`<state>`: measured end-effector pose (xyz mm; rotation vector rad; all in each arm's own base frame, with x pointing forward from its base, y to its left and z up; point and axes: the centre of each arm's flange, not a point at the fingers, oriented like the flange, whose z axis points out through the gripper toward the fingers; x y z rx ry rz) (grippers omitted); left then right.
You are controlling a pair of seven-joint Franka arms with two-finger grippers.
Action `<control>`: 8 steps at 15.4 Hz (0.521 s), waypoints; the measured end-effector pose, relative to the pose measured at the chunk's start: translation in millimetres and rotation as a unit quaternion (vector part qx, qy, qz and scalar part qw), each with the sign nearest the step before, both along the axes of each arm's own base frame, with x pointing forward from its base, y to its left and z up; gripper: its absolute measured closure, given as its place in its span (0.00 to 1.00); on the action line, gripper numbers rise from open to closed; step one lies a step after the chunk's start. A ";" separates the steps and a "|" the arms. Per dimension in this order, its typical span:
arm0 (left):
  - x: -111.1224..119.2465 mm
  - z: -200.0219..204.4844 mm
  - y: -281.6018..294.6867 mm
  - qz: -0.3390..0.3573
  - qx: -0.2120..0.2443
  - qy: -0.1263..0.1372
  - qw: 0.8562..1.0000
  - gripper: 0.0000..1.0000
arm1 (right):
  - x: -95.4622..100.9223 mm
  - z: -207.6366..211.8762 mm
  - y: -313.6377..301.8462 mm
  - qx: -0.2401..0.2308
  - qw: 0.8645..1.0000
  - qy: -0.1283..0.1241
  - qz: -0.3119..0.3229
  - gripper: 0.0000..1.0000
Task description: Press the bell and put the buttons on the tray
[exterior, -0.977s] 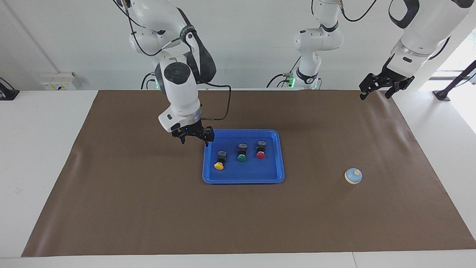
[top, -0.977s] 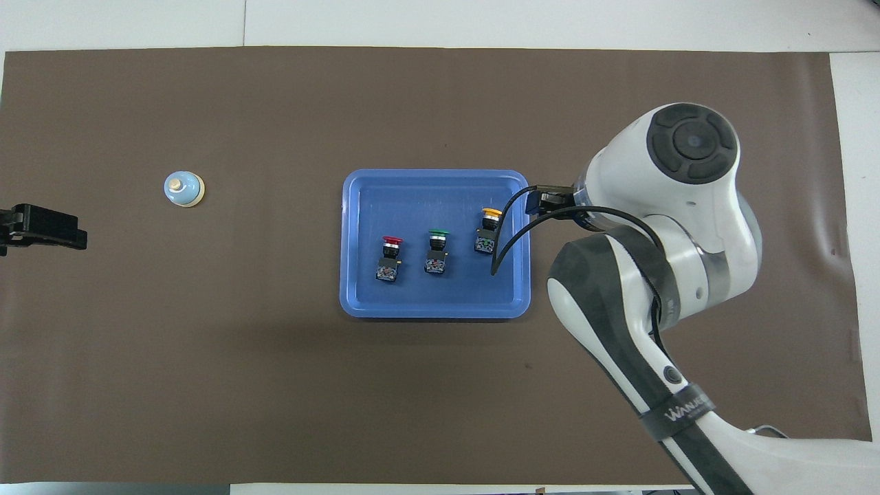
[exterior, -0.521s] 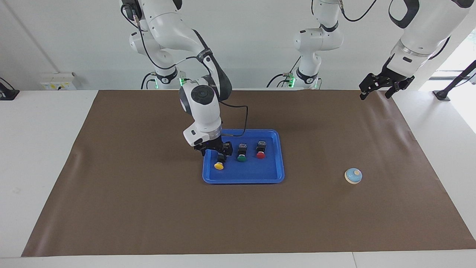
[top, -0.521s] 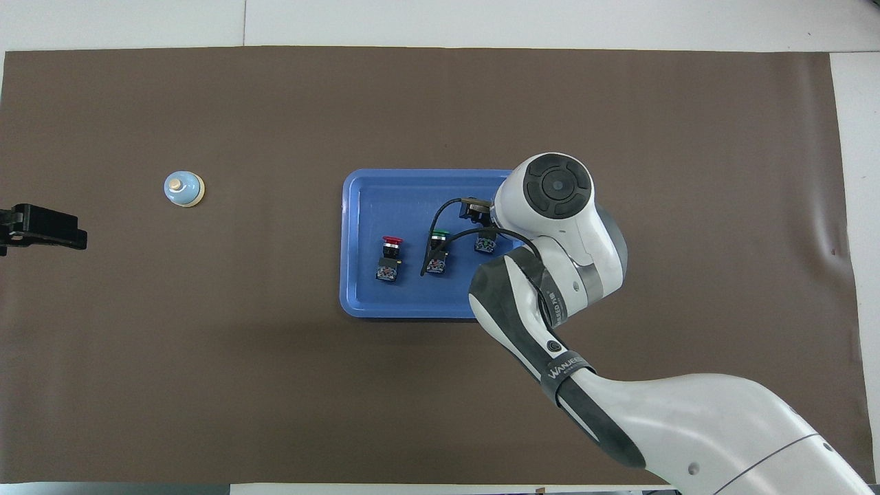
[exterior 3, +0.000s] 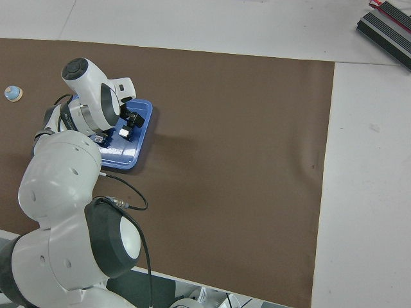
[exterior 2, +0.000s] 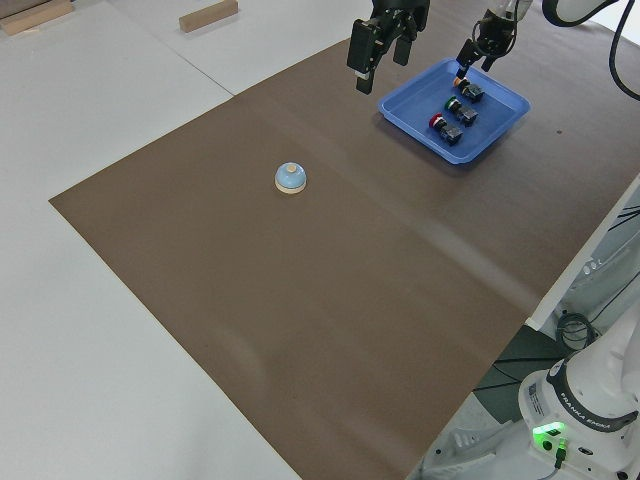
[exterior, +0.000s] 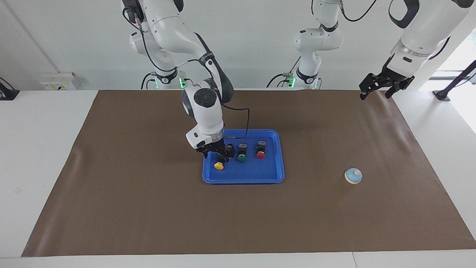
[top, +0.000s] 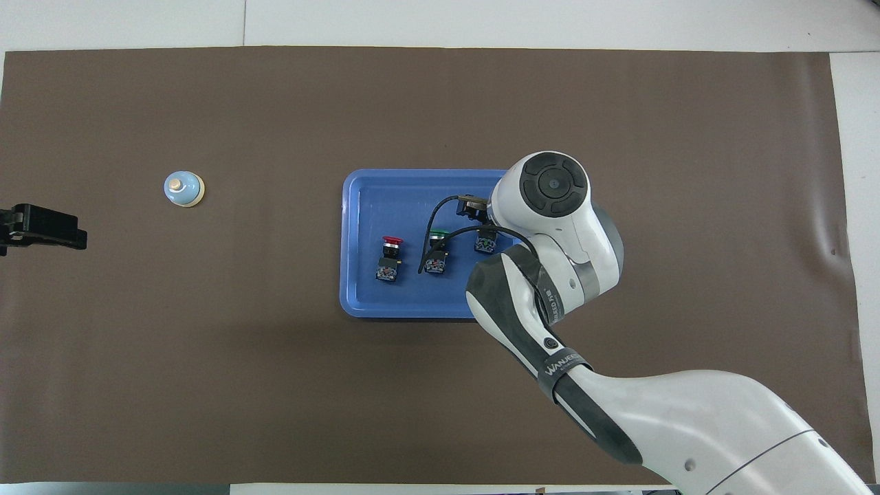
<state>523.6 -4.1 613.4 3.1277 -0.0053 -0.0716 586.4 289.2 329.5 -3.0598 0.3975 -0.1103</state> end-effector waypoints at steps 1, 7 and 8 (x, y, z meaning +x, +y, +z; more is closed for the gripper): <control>0.0 0.0 0.0 0.000 0.000 0.000 1.000 0.00 | 0.5 0.9 0.1 0.000 1.000 -0.001 0.000 0.00; 0.0 0.0 -0.6 -0.001 0.000 0.000 1.000 0.00 | 21.2 57.3 -21.7 -0.017 0.999 0.024 -0.021 0.00; 0.0 0.1 -1.4 -0.001 0.000 0.000 1.000 0.00 | 25.9 77.8 -31.2 -0.017 0.999 0.023 -0.028 0.00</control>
